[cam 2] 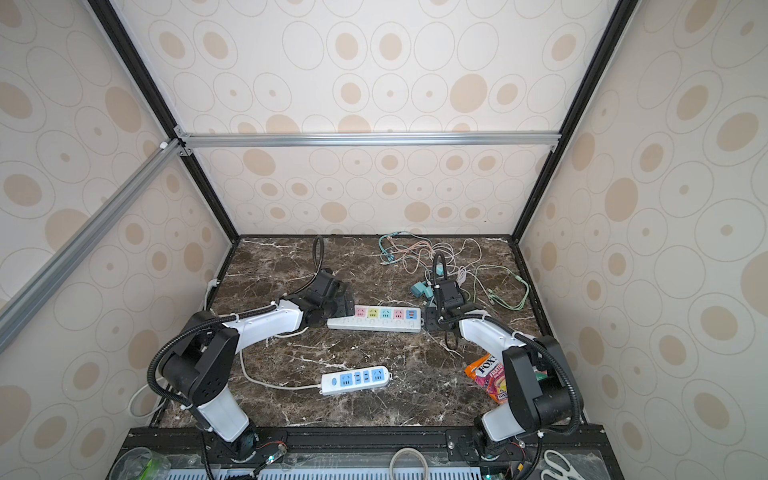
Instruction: Insert the plug
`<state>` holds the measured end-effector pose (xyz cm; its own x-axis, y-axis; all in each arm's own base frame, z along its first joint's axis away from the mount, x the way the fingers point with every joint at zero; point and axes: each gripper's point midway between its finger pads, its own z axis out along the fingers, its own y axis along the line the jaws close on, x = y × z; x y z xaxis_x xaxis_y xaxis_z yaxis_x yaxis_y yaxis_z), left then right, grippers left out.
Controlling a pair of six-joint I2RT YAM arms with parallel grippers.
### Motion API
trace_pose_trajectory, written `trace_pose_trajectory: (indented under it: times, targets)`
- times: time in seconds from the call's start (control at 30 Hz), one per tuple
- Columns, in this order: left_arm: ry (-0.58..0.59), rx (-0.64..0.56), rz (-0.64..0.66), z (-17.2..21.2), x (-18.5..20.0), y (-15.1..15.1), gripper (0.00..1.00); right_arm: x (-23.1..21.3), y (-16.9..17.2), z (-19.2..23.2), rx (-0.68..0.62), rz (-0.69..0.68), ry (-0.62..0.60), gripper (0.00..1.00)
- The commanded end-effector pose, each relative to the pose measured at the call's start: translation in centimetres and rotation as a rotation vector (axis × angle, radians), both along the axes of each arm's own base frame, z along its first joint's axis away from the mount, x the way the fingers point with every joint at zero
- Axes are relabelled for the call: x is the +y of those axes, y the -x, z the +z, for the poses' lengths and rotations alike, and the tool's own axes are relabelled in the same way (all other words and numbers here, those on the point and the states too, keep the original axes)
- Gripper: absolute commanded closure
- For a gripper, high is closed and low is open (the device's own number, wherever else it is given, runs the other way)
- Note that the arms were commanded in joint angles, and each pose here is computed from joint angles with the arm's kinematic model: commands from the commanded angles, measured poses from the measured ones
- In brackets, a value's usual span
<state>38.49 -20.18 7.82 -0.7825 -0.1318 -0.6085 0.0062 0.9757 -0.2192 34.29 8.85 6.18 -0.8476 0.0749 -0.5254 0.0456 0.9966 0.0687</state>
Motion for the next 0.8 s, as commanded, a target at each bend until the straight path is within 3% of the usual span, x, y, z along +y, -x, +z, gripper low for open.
trace_pose_trajectory:
  times: [0.0,0.3,0.67,0.77]
  targets:
    - [0.042,-0.094,-0.023,2.9,-0.4,-0.5,0.02,-1.2,-0.7,0.7,-0.047,-0.026,0.073,0.46]
    - [0.087,-0.140,-0.022,3.5,-0.2,0.0,0.02,0.2,-1.3,3.0,-0.098,0.065,0.057,0.80]
    - [0.138,-0.210,-0.095,5.5,-1.3,0.1,0.02,3.1,-1.3,7.4,-0.168,0.146,-0.005,1.00]
    - [0.145,-0.218,-0.095,5.6,-1.3,0.2,0.01,4.5,-1.2,8.6,-0.189,0.190,-0.013,1.00]
